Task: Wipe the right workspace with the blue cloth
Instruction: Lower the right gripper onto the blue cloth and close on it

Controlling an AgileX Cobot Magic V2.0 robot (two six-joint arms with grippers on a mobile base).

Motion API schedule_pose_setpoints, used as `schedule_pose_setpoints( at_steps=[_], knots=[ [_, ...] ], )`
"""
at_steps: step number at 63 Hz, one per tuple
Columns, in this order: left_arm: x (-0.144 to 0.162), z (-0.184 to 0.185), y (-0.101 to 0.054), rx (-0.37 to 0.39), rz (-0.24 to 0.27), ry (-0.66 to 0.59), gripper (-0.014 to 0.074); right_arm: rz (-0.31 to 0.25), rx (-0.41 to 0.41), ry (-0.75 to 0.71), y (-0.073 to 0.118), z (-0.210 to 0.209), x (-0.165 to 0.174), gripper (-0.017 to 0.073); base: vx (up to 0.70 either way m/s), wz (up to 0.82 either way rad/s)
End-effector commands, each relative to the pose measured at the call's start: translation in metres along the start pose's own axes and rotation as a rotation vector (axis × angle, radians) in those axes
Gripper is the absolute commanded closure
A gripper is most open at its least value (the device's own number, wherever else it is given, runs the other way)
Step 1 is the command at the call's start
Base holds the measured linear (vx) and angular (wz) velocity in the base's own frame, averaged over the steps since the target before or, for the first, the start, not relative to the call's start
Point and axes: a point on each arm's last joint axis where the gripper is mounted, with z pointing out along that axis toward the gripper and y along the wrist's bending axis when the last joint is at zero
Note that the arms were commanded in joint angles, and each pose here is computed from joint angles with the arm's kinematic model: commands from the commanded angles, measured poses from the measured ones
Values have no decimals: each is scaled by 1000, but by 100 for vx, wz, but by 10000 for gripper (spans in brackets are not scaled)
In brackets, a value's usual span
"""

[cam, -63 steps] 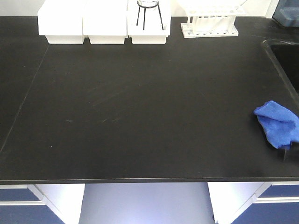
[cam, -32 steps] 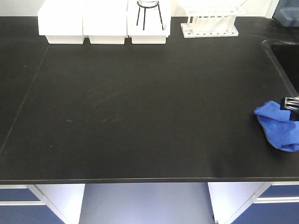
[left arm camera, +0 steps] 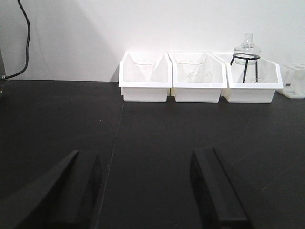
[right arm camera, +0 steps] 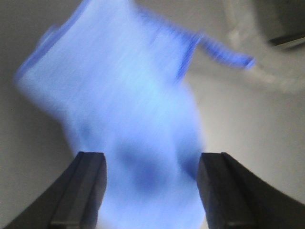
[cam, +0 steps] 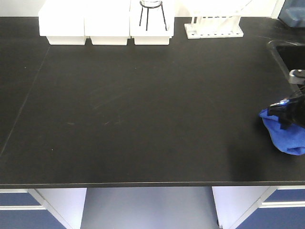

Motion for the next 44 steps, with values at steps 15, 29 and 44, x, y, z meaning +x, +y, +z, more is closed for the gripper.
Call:
schedule_pose_setpoints(
  at_steps=[15, 29, 44],
  knots=[
    [4, 2, 0, 7, -8, -37, 71, 49, 9, -53, -29, 13, -18, 83, 0, 0],
    [4, 2, 0, 7, -8, -37, 71, 24, -54, -81, -22, 14, -21, 175, 0, 0],
    [4, 2, 0, 7, -8, -37, 71, 58, -73, -34, -18, 25, -18, 394, 0, 0]
  ],
)
